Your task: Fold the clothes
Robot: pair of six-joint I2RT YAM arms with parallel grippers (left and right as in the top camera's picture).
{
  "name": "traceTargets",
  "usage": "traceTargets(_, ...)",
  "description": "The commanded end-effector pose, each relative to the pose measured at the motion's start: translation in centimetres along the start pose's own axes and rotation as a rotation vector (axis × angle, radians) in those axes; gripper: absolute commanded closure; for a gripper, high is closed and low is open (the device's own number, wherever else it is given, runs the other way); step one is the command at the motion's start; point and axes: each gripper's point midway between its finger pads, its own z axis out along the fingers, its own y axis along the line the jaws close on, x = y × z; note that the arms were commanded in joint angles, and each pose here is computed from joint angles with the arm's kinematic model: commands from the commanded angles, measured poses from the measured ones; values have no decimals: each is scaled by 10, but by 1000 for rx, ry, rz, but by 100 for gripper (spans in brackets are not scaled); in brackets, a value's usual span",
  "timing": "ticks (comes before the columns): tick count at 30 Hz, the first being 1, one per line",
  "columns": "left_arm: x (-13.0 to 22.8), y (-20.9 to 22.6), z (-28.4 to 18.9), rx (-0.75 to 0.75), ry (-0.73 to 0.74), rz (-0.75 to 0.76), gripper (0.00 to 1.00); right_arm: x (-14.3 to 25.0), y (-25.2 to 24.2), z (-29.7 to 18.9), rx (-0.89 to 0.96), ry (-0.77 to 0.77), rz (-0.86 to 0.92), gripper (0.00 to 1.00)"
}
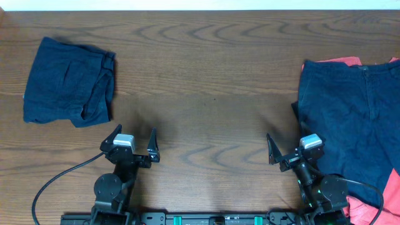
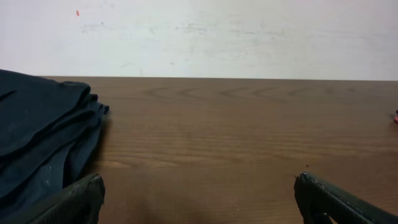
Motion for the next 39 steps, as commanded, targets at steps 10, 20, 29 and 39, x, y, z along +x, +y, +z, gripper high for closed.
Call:
traceTargets(10, 15, 3, 1, -10, 41, -14, 2, 1, 0, 0, 0, 3, -4, 1)
traceTargets(20, 15, 3, 1, -10, 41, -14, 2, 1, 0, 0, 0, 3, -4, 1)
traceTargets(29, 15, 3, 1, -10, 41, -14, 2, 1, 0, 0, 0, 3, -4, 1)
traceTargets(39, 15, 3, 1, -10, 40, -14, 2, 0, 7, 0, -40, -1, 1, 1)
